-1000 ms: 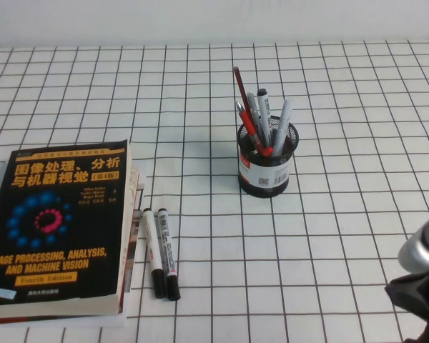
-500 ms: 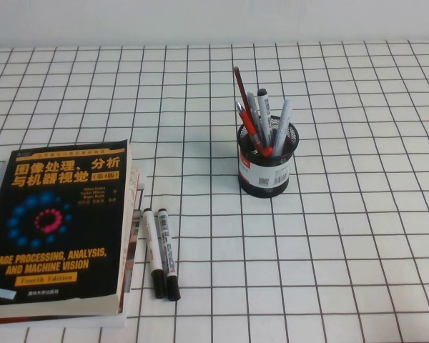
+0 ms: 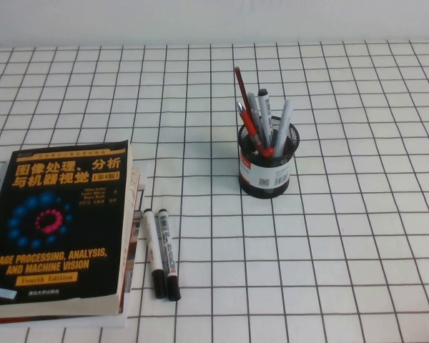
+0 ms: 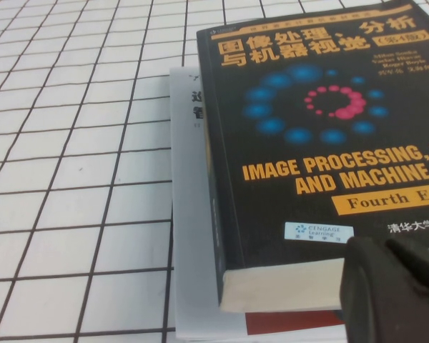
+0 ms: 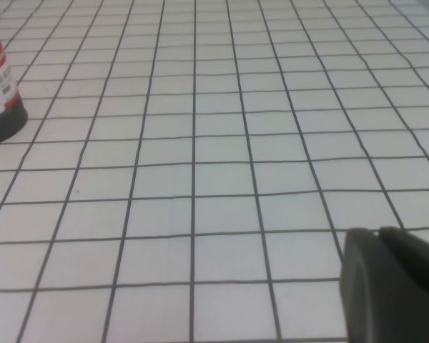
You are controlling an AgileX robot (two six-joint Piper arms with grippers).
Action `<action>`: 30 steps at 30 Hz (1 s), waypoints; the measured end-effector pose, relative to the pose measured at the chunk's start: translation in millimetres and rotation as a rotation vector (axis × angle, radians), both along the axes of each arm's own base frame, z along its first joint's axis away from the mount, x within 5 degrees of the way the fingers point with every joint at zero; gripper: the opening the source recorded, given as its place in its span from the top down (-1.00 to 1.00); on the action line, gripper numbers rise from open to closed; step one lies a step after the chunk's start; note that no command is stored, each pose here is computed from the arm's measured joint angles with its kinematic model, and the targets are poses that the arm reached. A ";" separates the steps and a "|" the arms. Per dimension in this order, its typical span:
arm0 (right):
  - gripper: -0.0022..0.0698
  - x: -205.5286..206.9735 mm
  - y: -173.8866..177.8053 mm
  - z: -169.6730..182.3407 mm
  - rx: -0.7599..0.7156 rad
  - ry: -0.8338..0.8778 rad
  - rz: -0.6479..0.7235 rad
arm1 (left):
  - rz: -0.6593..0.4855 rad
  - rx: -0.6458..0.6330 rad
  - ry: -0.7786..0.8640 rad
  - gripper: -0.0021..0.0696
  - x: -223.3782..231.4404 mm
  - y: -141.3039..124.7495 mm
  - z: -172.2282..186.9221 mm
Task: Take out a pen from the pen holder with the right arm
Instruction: 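Take a marker out of the pen holder and lay it on the table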
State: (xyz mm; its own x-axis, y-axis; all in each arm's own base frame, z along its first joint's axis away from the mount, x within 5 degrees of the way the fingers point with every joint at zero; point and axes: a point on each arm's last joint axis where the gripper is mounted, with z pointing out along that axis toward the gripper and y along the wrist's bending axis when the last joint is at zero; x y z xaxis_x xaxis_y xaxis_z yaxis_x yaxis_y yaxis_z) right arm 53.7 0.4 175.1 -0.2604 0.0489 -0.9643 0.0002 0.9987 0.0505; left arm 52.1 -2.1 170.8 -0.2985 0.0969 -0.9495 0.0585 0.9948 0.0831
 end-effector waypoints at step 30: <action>0.98 -0.6 0.1 -2.3 0.005 0.024 0.000 | 0.000 0.000 0.000 0.95 0.0 0.0 0.0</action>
